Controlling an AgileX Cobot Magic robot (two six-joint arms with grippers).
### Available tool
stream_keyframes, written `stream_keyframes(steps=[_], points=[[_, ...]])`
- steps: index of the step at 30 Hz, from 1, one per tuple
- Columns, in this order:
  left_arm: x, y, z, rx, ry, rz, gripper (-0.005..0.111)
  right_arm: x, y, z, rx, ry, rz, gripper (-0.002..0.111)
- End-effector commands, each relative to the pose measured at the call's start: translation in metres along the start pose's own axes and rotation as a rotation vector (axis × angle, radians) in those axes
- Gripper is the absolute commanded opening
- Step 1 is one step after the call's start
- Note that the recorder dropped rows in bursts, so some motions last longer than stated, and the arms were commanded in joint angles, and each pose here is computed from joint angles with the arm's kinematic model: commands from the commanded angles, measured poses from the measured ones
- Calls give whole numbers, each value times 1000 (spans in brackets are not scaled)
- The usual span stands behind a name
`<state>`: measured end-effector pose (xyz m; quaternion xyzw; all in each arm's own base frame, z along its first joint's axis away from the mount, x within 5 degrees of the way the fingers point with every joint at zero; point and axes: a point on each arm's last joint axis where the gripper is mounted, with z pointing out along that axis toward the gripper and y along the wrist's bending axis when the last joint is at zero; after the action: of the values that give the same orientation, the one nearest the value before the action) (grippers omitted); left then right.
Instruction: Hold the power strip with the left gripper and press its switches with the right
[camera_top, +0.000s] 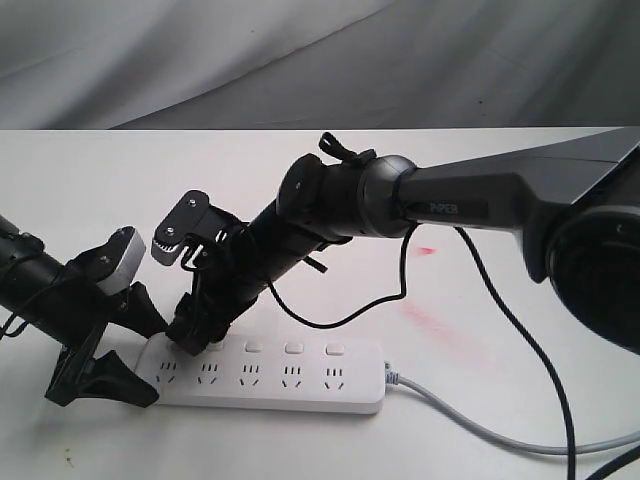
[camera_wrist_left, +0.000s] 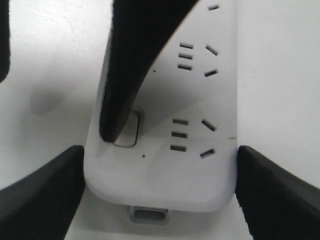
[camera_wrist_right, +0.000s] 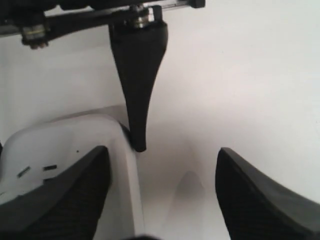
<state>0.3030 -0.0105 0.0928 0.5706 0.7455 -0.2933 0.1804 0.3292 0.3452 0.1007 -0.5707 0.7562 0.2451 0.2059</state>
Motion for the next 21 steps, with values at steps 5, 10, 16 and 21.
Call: stream_keyframes(steps=[5, 10, 16, 21], points=[[8, 0, 4, 5, 78, 42, 56, -4, 7, -11, -23, -15, -85, 57], [8, 0, 4, 5, 78, 42, 56, -28, 11, -49, 13, -93, -133, 57], [8, 0, 4, 5, 78, 42, 56, -24, 0, -64, 1, -92, -113, 57], [8, 0, 4, 5, 78, 42, 56, -19, -5, -58, 12, -85, -96, 57]])
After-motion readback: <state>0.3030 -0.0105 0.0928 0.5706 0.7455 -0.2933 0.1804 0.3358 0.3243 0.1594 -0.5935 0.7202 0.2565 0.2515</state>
